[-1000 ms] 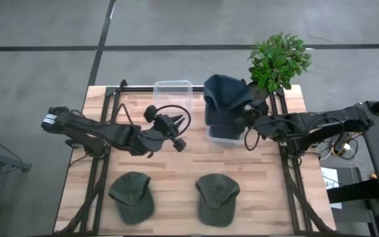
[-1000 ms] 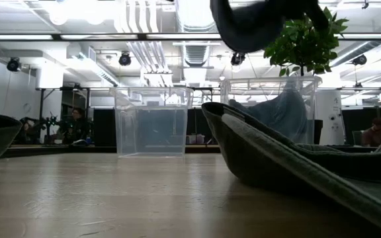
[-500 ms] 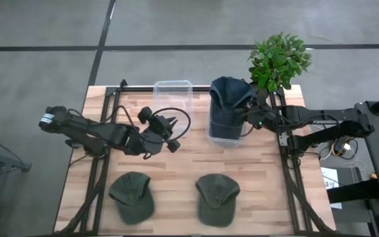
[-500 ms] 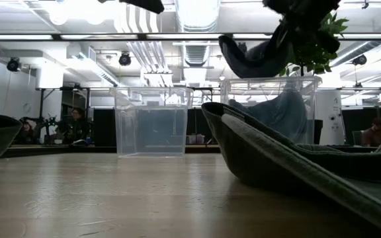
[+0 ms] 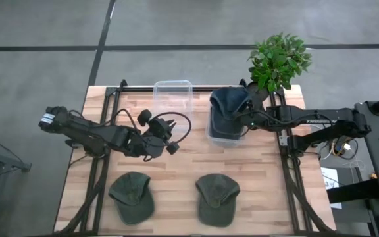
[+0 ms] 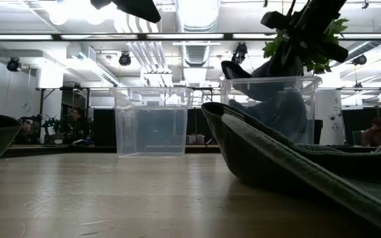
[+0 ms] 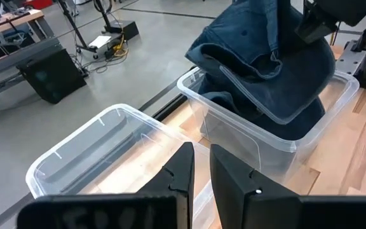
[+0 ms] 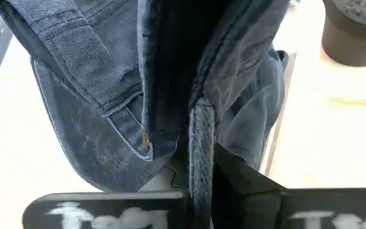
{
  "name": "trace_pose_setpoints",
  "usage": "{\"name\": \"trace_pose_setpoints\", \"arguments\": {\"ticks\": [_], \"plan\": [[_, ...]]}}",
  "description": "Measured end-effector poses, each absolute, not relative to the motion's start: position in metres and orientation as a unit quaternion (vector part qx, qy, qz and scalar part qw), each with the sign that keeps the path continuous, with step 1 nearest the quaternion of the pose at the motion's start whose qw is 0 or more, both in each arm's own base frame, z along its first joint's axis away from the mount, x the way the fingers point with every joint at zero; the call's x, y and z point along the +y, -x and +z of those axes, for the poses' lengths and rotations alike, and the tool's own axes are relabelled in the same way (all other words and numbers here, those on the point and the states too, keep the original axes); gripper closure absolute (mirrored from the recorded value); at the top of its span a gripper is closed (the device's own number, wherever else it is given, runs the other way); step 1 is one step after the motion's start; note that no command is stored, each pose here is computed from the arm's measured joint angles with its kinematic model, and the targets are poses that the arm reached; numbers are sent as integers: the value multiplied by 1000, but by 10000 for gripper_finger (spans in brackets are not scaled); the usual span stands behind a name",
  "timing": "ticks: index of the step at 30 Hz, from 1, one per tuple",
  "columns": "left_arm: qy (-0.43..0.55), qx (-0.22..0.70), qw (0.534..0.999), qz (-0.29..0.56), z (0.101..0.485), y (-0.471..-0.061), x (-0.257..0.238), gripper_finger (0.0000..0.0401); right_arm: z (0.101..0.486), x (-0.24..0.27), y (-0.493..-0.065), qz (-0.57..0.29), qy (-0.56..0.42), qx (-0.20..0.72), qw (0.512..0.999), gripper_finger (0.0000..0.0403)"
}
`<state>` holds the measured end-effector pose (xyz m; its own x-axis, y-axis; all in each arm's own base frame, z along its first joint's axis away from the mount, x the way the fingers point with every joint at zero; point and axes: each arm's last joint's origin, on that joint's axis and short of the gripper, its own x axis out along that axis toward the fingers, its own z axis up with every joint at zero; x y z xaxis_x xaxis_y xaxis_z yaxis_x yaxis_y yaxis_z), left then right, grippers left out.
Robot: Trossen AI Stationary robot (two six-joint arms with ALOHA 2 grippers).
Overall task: Pick & Place hat
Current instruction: Put the blue cap into the right transparent bin
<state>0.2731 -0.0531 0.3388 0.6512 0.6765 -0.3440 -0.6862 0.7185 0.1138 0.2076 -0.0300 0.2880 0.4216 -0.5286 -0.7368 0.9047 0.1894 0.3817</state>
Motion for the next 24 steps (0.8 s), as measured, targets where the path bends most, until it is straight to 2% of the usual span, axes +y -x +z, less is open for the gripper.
{"name": "trace_pose_setpoints", "arguments": {"ticks": [9,24], "plan": [[11,185,908,375,339,-273,-53,357,288,-29,-209,-472,-425,237,735,386],[6,191,907,375,338,-272,-53,357,285,-28,-211,-458,-436,257,731,301]]}}
